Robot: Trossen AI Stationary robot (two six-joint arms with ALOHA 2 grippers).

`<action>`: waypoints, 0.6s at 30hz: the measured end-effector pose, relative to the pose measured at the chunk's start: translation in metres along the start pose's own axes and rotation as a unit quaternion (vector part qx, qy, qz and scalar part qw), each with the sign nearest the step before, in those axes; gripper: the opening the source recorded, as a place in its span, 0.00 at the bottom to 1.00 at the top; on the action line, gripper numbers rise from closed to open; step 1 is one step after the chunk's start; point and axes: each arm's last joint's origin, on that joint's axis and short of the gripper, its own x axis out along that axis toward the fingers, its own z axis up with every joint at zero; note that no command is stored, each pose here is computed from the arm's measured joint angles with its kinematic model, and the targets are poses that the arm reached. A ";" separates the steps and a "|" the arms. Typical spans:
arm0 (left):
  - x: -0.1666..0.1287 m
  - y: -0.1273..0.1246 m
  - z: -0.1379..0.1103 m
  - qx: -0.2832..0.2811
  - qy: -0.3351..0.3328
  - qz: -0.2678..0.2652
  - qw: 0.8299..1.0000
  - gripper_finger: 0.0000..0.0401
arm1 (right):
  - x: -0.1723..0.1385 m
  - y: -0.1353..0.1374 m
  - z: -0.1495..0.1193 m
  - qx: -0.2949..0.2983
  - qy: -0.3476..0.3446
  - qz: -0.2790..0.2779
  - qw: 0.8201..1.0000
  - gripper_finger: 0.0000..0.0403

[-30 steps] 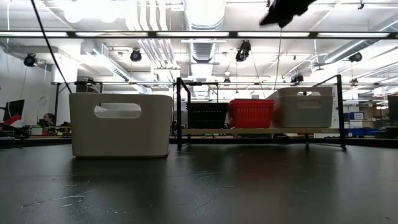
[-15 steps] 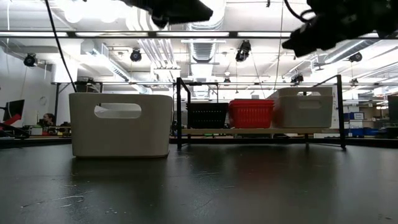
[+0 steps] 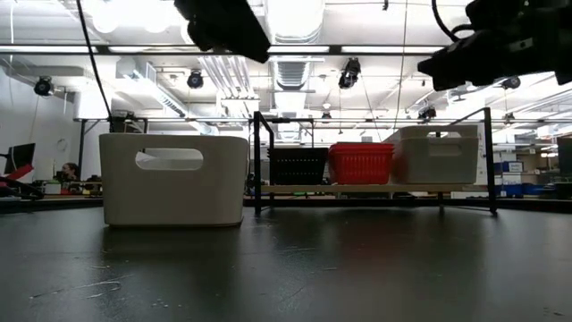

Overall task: Stack baskets on shelf by color
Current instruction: Stack the white bin into the top of the white bins on the shelf

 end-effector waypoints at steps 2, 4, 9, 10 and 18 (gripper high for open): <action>0.002 -0.008 -0.001 0.016 0.024 -0.016 0.999 0.30 | 0.000 0.000 -0.001 0.000 -0.001 0.000 1.000 0.02; 0.007 -0.014 0.001 0.020 0.042 -0.037 0.998 0.30 | -0.001 0.000 0.000 0.002 -0.004 -0.001 1.000 0.02; 0.016 -0.018 -0.005 0.019 0.092 -0.060 0.994 0.30 | 0.000 -0.001 0.002 0.006 -0.007 -0.002 1.000 0.02; 0.018 -0.019 -0.006 0.021 0.098 -0.061 0.993 0.30 | 0.000 -0.001 0.002 0.007 -0.007 -0.002 1.000 0.02; 0.023 -0.020 -0.014 0.031 0.127 -0.057 0.990 0.35 | 0.000 0.000 0.001 0.012 -0.001 0.000 1.000 0.02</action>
